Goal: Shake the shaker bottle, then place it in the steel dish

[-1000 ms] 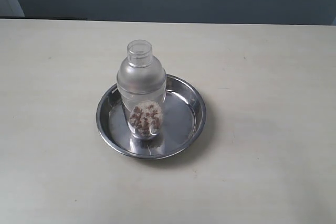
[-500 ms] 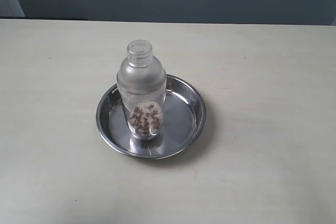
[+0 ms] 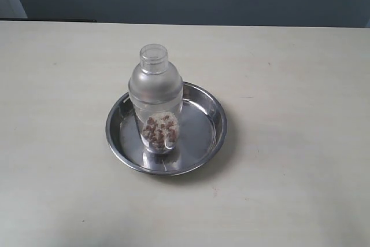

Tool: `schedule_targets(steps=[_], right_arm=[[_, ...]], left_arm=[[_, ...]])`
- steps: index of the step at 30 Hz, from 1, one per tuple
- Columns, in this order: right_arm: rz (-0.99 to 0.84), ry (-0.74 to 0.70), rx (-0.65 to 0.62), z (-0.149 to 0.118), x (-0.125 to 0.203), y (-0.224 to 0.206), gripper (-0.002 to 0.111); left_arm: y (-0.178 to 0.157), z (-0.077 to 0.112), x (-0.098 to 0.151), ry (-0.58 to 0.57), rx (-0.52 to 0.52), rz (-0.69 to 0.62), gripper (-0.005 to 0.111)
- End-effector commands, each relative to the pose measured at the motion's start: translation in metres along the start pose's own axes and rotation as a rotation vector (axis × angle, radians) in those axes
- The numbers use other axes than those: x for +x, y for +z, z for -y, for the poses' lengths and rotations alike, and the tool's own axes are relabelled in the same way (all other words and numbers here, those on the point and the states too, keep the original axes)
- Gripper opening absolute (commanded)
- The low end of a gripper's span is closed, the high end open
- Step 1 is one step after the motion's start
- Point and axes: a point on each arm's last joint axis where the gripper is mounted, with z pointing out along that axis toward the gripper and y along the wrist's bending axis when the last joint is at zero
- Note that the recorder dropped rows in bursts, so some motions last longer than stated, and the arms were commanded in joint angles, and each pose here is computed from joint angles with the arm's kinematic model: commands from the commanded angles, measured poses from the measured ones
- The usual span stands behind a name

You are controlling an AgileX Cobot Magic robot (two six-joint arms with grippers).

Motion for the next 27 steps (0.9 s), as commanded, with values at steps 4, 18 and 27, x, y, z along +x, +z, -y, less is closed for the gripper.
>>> schedule_targets(steps=[4,18,27], right_arm=[[0.011,0.000,0.002,0.000,-0.001,0.000,-0.001],[0.011,0.000,0.002,0.000,-0.001,0.000,-0.001],[0.011,0.000,0.002,0.000,-0.001,0.000,-0.001]], left_arm=[[0.000,-0.001,0.000,-0.045,-0.011,0.014,0.001],[0.000,-0.001,-0.008,-0.044,-0.016,0.105,0.001],[0.000,-0.001,-0.008,-0.044,-0.016,0.104,0.001]])
